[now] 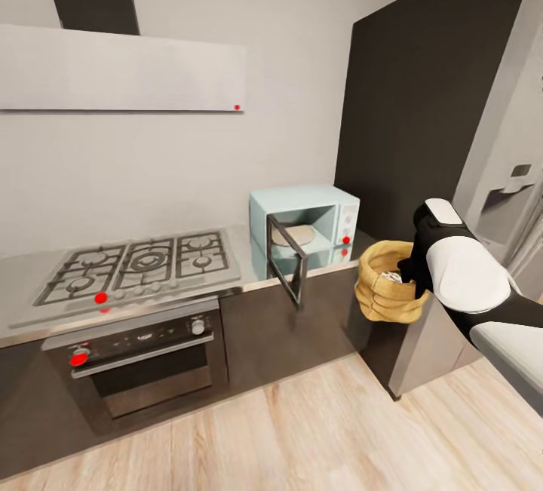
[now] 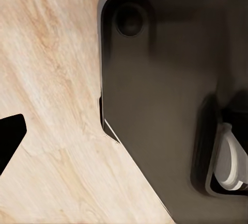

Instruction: In the kitchen, take the popcorn bag from the countertop, put it into the microwave, and heat it until the popcorn is cooked so the cooked popcorn ends up inside the bag.

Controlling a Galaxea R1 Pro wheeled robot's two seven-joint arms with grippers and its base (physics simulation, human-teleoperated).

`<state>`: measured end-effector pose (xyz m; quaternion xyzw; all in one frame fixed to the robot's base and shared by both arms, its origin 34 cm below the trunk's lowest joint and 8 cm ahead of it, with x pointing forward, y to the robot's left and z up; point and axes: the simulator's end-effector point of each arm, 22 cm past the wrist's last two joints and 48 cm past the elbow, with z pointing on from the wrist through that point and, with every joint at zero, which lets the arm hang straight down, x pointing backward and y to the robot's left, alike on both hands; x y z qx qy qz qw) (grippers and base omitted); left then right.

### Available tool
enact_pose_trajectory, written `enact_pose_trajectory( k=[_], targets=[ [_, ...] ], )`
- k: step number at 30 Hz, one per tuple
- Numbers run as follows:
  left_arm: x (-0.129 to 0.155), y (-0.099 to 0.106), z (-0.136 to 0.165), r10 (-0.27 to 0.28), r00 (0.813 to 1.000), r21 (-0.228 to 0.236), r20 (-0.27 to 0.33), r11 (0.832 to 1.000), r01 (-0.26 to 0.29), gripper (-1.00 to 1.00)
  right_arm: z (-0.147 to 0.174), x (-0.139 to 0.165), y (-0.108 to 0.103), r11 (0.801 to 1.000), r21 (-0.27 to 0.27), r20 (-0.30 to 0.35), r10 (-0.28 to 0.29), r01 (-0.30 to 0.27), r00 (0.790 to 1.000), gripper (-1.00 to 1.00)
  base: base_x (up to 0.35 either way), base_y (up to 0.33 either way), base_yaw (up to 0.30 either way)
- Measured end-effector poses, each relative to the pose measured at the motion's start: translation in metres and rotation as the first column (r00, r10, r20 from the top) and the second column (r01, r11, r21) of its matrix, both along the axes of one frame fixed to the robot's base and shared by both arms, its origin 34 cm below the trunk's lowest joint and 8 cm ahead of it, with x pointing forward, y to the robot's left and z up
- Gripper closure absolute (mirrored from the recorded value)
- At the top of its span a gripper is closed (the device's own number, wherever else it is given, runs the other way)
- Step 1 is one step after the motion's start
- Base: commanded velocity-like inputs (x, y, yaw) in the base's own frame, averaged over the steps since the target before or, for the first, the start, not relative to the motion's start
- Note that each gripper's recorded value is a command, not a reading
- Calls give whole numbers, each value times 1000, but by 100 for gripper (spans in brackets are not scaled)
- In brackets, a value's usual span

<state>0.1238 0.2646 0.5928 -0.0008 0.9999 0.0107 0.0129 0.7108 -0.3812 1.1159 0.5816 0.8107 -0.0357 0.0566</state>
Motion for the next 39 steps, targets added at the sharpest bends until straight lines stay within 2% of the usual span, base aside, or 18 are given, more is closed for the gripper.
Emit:
enact_pose_trajectory(
  k=[10,28,32,39],
  targets=[
    [0,0,0,0,1000,0,0,1000,0,-100,0,0,0,1000,0,-1,1,-1,1000,100,6,-13,16],
    [0,-1,0,0,1000,-1,0,1000,0,-100,-10,-3,4,1000,5,-21,13,-13,1000,100,92,-80,189],
    [0,-1,0,0,1000,-1,0,1000,0,-100,-21,5,8,999,26,20,22,-23,1000,100,128,-113,180],
    [-1,-1,0,0,1000,-1,-2,1000,0,-100,-24,6,8,999,27,24,26,-26,999,100,143,-207,207]
  ],
)
